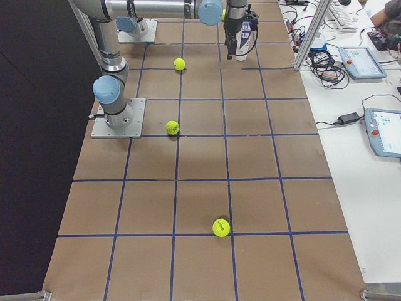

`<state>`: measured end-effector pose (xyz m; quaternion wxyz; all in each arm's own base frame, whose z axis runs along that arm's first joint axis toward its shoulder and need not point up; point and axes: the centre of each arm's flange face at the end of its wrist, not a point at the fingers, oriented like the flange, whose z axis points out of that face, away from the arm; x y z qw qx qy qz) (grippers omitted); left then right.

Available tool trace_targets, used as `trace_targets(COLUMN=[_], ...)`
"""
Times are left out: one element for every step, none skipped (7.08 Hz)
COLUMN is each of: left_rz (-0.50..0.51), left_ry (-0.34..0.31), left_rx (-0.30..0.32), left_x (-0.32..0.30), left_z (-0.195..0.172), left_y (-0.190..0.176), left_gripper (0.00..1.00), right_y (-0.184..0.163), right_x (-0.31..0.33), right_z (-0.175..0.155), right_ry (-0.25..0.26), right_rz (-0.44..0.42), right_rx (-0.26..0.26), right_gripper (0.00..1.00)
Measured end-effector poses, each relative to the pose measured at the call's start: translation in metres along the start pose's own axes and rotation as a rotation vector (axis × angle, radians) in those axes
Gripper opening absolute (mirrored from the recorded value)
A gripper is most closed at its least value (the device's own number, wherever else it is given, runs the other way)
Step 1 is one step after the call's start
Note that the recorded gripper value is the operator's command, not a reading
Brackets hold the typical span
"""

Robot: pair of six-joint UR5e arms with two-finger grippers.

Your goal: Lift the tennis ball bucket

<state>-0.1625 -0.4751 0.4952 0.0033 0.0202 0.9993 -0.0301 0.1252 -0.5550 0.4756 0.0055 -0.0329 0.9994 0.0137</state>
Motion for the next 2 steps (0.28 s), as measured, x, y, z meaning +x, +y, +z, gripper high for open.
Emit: trace_targets(left_rz=[0.0, 0.002], left_ry=[0.0, 0.0], left_rx=[0.0, 0.001], left_x=[-0.0003, -0.0005], left_z=[-0.0001, -0.0004], left_y=[0.0, 0.0002], left_gripper=[1.0, 1.0], right_y=[0.0001, 0.0004], right_x=[-0.0004, -0.001], right_z=[0.0, -0.0006], right_ry=[-0.002, -0.004], right_rz=[0.001, 0.004], right_rx=[0.0, 0.001], right_gripper=[1.0, 1.0])
